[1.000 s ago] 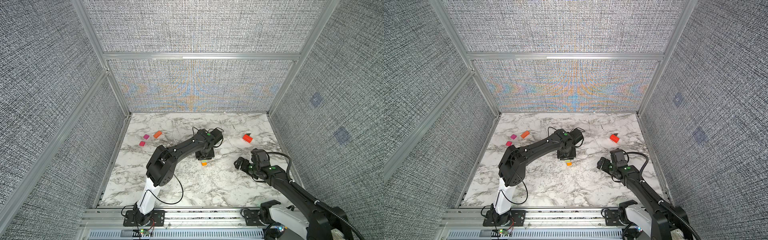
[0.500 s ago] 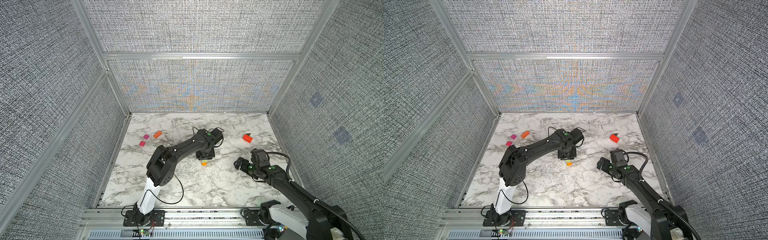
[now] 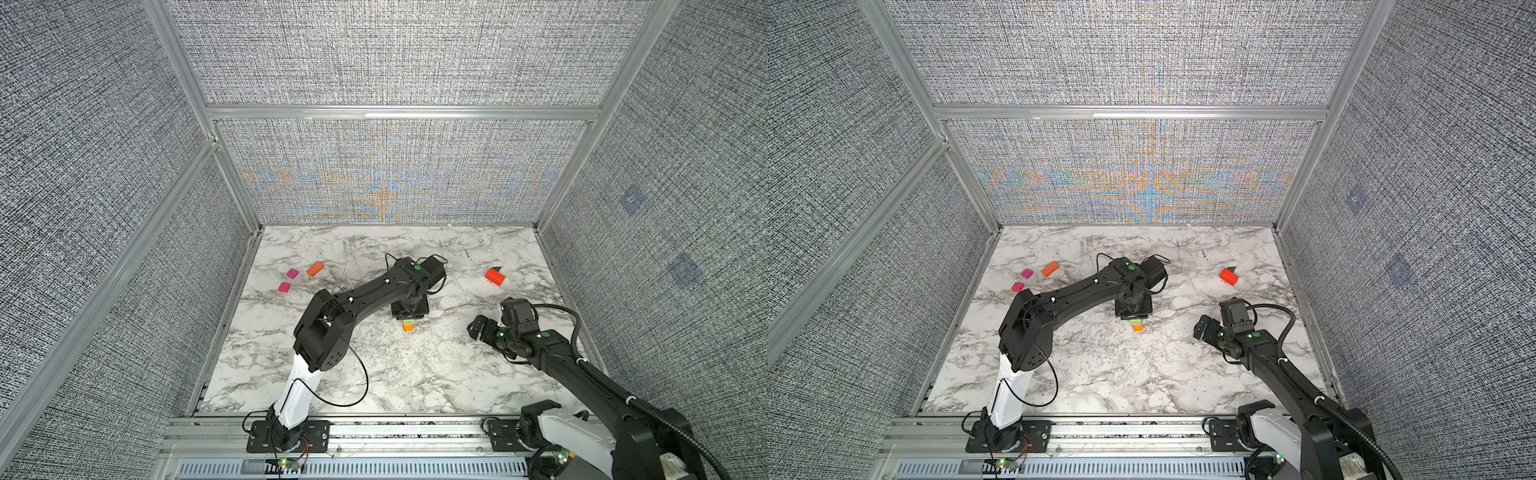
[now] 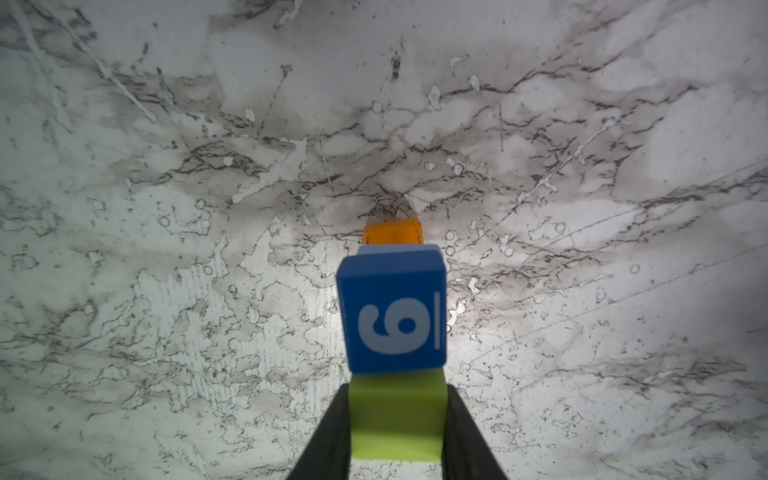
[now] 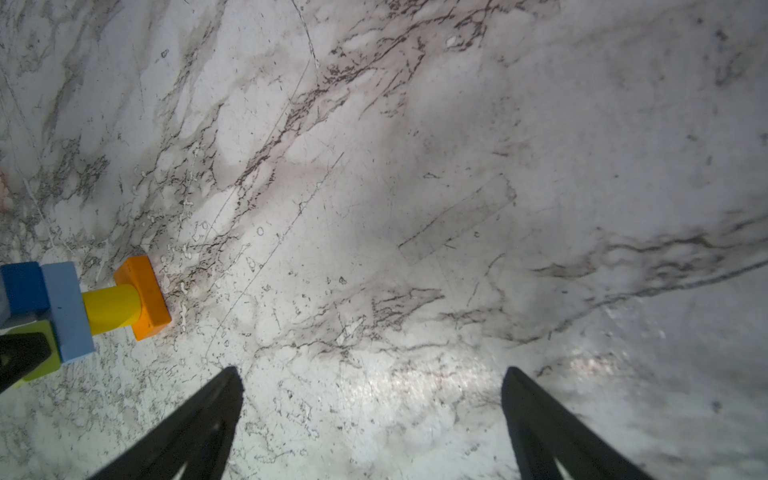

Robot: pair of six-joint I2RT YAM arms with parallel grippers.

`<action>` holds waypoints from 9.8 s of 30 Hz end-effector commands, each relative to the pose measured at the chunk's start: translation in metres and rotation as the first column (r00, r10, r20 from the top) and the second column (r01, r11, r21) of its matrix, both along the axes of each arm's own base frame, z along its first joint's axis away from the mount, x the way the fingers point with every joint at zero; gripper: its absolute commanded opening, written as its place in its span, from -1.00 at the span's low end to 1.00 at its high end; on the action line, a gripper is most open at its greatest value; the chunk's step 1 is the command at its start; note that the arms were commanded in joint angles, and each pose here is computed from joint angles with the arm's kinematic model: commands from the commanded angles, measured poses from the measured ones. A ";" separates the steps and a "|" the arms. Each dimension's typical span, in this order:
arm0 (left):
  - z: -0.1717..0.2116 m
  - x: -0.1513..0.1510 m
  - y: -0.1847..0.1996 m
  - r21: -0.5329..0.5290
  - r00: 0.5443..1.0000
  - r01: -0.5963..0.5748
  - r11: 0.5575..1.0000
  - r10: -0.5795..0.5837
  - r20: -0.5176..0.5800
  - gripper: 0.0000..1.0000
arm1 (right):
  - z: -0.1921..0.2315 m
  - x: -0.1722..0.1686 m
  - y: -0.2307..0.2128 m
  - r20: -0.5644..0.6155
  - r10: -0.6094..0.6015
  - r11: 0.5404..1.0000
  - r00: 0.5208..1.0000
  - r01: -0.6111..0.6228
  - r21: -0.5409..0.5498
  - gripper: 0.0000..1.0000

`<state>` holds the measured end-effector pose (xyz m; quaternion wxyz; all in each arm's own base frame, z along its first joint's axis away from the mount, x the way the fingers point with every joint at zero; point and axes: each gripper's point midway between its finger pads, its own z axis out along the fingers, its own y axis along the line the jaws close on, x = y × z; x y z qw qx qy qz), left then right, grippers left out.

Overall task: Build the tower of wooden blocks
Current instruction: 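Lower the lime-green cube beside the light-blue block under the blue cube, then open the left gripper and move it back toward the magenta cubes, then lower the left gripper onto the magenta cube and close on it, then lift the magenta cube with the left gripper and carry it toward the stack, then lower the magenta cube onto the blue '6' cube and open the left gripper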

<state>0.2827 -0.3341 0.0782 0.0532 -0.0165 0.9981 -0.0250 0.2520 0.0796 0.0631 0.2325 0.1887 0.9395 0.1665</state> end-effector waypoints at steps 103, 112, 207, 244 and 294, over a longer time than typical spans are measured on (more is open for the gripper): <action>-0.060 0.222 0.386 0.001 0.798 -0.600 0.800 0.599 -0.069 0.29 | 0.026 0.106 0.093 0.084 0.374 0.911 0.924 -0.383 0.155 0.97; -0.057 0.237 0.385 -0.041 0.810 -0.586 0.809 0.585 -0.029 0.27 | 0.024 0.105 0.094 0.081 0.373 0.910 0.924 -0.381 0.162 0.97; 0.053 0.039 0.024 -0.082 0.990 0.073 0.994 -0.062 0.130 -0.42 | 0.039 -0.012 -0.001 0.152 0.111 0.993 0.982 -0.104 -0.053 0.98; 0.022 0.031 0.008 -0.025 0.997 -0.050 0.998 0.051 0.058 -0.43 | 0.028 -0.014 -0.004 0.113 0.078 0.997 0.991 -0.074 -0.036 0.98; 0.026 0.034 0.006 -0.022 0.997 -0.040 0.999 0.041 0.064 0.04 | 0.025 -0.015 0.000 0.110 0.098 0.995 0.989 -0.097 -0.020 0.98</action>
